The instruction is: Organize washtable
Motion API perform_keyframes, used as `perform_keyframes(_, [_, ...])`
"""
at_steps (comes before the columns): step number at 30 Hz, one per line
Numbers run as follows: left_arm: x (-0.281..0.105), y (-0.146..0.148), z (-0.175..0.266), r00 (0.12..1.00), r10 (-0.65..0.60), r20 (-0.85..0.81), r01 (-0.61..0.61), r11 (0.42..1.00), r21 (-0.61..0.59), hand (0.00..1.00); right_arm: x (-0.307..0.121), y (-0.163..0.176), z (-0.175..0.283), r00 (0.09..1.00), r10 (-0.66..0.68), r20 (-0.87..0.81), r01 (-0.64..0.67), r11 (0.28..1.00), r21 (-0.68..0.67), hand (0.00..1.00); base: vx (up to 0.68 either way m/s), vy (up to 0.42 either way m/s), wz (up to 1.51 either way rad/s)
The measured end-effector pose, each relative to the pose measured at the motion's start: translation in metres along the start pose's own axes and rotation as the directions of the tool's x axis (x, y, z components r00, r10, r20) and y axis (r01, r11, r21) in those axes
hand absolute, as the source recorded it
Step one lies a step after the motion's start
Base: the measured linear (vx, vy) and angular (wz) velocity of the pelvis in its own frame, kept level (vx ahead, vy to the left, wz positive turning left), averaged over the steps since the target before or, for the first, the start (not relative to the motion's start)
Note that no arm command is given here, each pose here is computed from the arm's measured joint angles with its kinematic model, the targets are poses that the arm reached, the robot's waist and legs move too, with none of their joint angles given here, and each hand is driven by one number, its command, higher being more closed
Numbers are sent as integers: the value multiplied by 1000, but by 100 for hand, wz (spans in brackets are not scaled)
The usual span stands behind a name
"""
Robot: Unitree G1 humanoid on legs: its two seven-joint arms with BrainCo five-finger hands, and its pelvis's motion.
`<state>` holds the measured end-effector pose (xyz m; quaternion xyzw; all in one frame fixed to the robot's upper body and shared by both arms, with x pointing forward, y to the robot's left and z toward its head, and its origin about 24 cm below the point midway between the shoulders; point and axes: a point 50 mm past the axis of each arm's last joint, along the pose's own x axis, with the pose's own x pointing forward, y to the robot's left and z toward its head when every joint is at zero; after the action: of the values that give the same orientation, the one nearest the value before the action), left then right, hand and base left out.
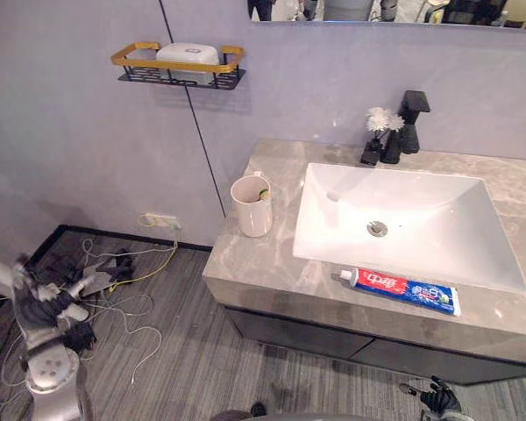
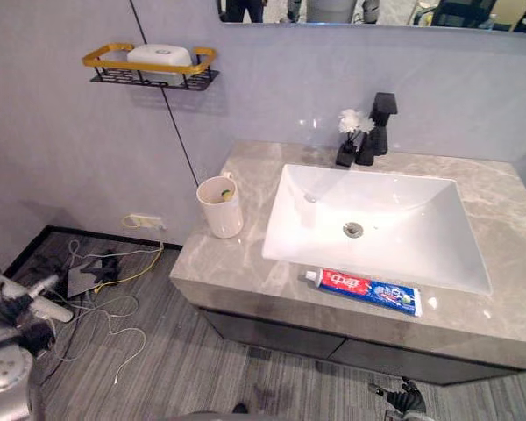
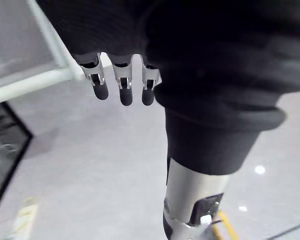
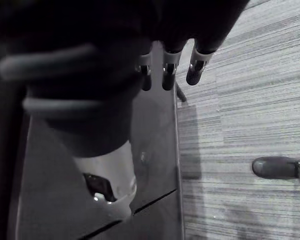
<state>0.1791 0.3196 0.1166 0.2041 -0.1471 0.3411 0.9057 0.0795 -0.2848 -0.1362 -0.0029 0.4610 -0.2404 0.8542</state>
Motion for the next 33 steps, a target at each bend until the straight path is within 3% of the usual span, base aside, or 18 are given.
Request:
perform_keyframes(6, [4,-48,72,932,-127,339,150,988,-44,0,-3,6,-10,999,34,-28,-34,999,15,0,-59,-18,8])
perform_keyframes(13, [-9,-104,129,731,-318,604,366,929,46,0,-4,13,-17,996,62,-57,-62,998,-5,0,-38,-1,-4])
perform_keyframes(21, [-34,-160,167,480,-489,728,580,800,154,0,-3,17,-15,996,71,-51,-70,997,15,0,4,11,-12])
perform_keyframes(29, [-48,-201,172,330,-625,707,681,677,280,0,-3,18,-13,996,73,-48,-72,997,18,0,1,6,-7])
perform_keyframes(33, [-69,-225,167,245,-703,667,744,578,335,0,-2,19,-9,997,75,-34,-74,997,20,0,0,0,0])
